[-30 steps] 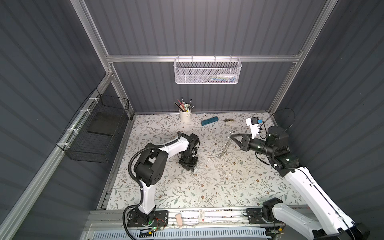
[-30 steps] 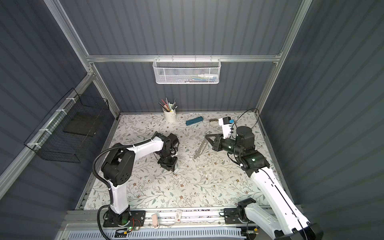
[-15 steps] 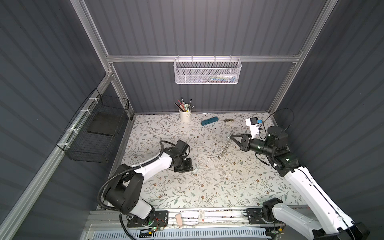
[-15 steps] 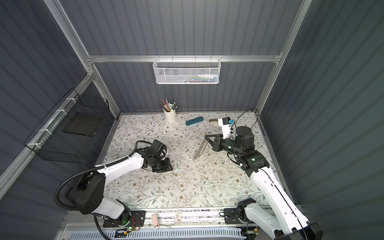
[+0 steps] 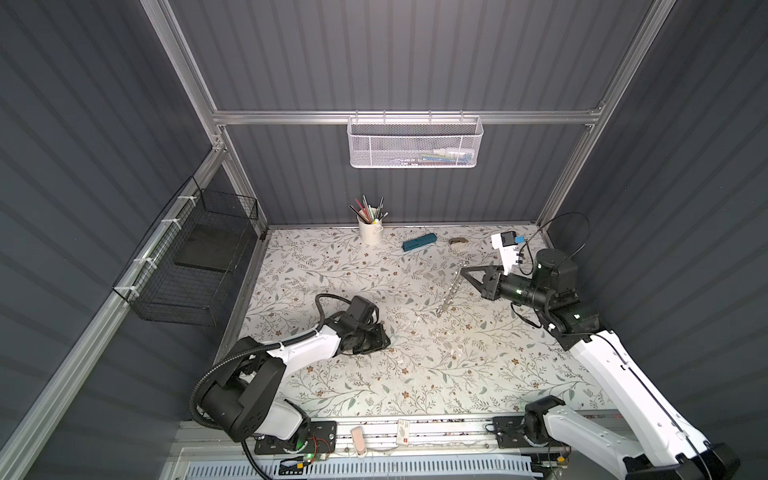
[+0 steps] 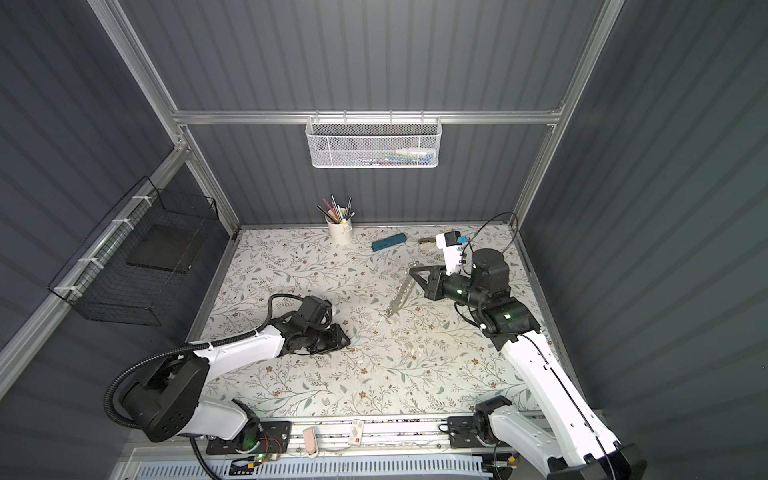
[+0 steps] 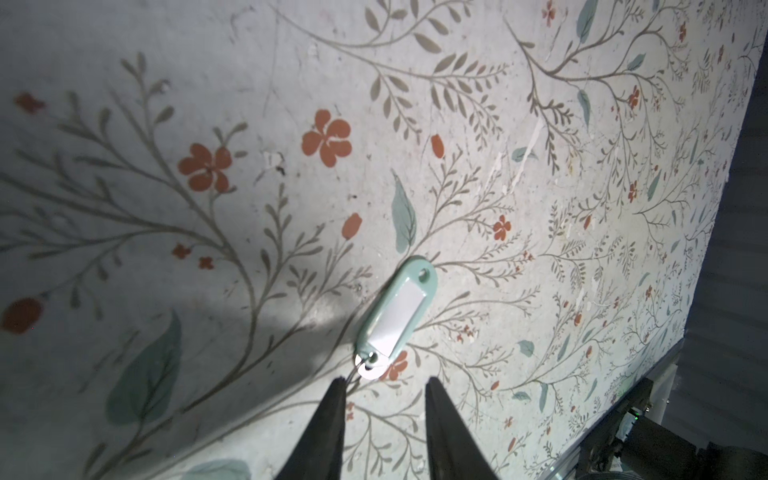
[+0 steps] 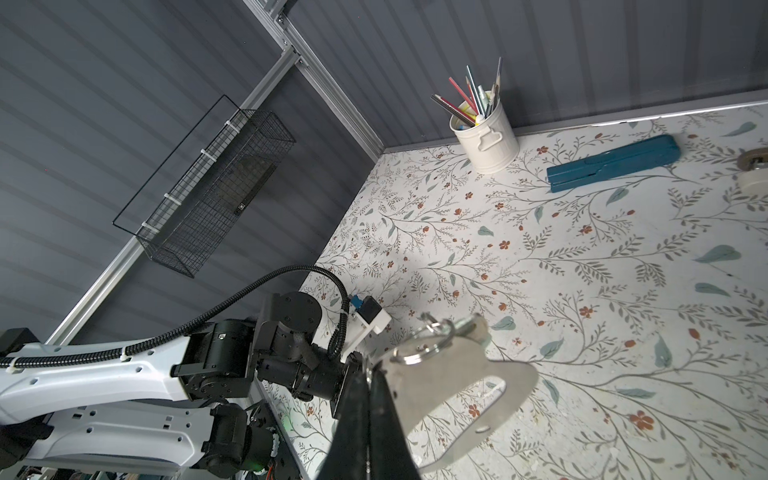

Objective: Put the keys on the keyring

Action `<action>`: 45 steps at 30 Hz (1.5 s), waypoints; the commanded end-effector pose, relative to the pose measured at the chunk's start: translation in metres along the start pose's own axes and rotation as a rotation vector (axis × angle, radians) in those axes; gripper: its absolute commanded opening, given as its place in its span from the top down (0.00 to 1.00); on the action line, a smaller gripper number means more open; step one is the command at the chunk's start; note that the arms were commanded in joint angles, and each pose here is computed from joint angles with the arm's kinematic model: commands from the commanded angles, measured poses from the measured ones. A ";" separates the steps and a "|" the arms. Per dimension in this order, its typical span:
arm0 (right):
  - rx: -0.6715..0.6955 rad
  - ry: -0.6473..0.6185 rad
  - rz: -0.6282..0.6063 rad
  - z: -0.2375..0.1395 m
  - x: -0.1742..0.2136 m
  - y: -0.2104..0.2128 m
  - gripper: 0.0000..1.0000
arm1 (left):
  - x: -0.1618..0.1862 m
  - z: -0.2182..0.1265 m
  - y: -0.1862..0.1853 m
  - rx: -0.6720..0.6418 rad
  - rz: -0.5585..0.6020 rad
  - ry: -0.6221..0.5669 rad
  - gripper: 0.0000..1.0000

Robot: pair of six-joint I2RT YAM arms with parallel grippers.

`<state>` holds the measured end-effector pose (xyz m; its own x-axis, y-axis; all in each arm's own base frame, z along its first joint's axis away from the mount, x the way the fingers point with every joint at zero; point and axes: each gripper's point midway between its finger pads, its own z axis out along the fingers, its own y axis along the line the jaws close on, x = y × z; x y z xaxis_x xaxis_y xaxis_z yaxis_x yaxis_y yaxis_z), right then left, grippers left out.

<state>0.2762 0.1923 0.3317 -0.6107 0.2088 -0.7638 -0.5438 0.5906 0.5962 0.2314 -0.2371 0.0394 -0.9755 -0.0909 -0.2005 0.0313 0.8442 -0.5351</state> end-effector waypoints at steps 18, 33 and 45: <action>-0.025 -0.016 -0.025 -0.002 -0.009 0.012 0.96 | 0.026 0.016 0.007 -0.015 0.072 0.097 0.74; -0.024 -0.012 -0.024 -0.001 -0.007 0.011 0.96 | 0.014 0.005 0.012 -0.081 0.074 0.036 0.86; -0.025 -0.011 -0.024 -0.001 -0.006 0.012 0.96 | 0.018 0.012 0.002 -0.021 0.081 0.071 0.86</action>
<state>0.2736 0.1953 0.3311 -0.6175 0.2005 -0.7606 -0.5472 0.5851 0.5985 0.2194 -0.2374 0.0241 -0.9820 -0.0153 -0.1882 0.0803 0.8685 -0.4892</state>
